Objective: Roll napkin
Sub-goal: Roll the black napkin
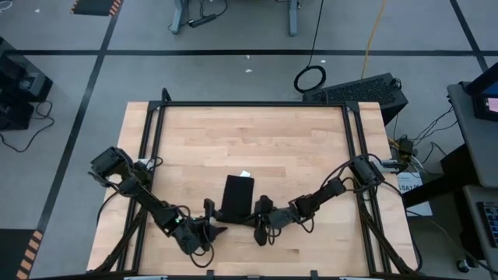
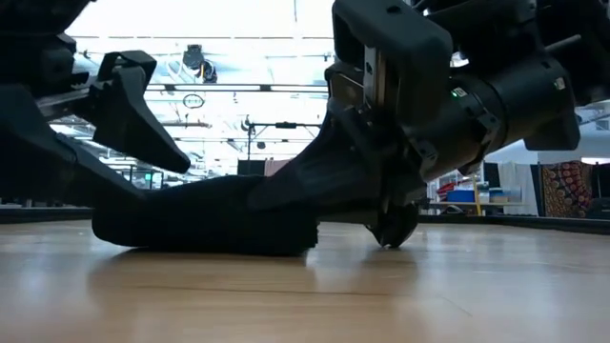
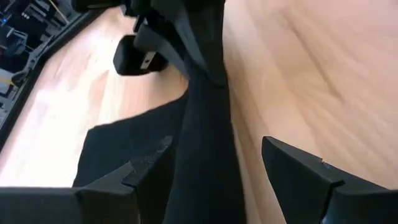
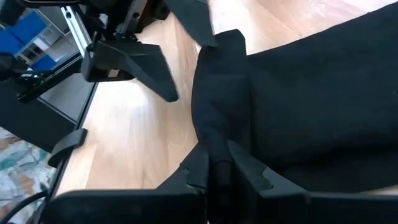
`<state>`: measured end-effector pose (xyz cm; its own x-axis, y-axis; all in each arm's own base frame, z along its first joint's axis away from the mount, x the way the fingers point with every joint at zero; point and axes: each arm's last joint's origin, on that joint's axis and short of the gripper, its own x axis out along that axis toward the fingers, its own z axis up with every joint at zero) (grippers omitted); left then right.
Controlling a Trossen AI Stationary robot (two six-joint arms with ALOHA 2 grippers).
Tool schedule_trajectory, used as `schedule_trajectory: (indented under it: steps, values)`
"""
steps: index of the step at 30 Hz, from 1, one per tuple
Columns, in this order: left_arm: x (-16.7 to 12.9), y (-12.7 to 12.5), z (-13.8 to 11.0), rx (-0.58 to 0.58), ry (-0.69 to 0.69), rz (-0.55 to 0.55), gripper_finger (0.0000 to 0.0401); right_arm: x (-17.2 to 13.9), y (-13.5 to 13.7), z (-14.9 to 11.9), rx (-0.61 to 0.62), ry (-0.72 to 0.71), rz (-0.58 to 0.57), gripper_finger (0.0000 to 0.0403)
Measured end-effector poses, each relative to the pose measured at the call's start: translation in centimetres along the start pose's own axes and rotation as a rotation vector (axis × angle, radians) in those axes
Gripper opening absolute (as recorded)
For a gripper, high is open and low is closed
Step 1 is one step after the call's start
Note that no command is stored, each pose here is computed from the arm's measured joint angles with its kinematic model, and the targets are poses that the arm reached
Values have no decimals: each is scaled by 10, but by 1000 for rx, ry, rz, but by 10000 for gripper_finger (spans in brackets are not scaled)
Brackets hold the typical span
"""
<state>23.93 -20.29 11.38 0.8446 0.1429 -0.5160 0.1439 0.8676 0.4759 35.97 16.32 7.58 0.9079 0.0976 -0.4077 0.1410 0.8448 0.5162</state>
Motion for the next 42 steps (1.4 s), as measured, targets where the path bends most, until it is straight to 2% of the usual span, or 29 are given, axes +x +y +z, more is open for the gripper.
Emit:
schedule_trajectory:
  steps: [6, 12, 17, 20, 26, 27, 30, 33, 37, 42]
  values:
    - [5, 5, -5, -30, 49, 4, 245, 1, -3, 2, 31, 17, 10, 24]
    - [13, 13, -8, -73, 90, -69, 245, 1, -3, 2, 32, 17, 10, 24]
    - [19, 20, -8, -103, 100, -57, 236, 1, -3, 2, 21, 19, 10, 24]
    - [21, 22, -9, -152, 111, -86, 191, 1, -3, 1, 0, 19, 11, 24]
    - [27, 27, -10, -253, 143, -193, 38, 1, -3, 1, -22, 15, 8, 43]
    - [28, 28, -10, -264, 148, -205, 29, 1, -3, 1, -30, 15, 8, 51]
    - [31, 31, -10, -298, 154, -229, 32, 0, -1, 0, -117, 29, 16, 82]
    - [34, 36, -10, -339, 166, -265, 50, -7, 6, 0, -319, 67, 17, 125]
    - [40, 43, -10, -426, 190, -343, 48, -26, 21, 8, -493, 70, -96, 184]
    - [44, 49, -11, -497, 215, -457, 37, -52, 38, 3, -624, 89, -229, 240]
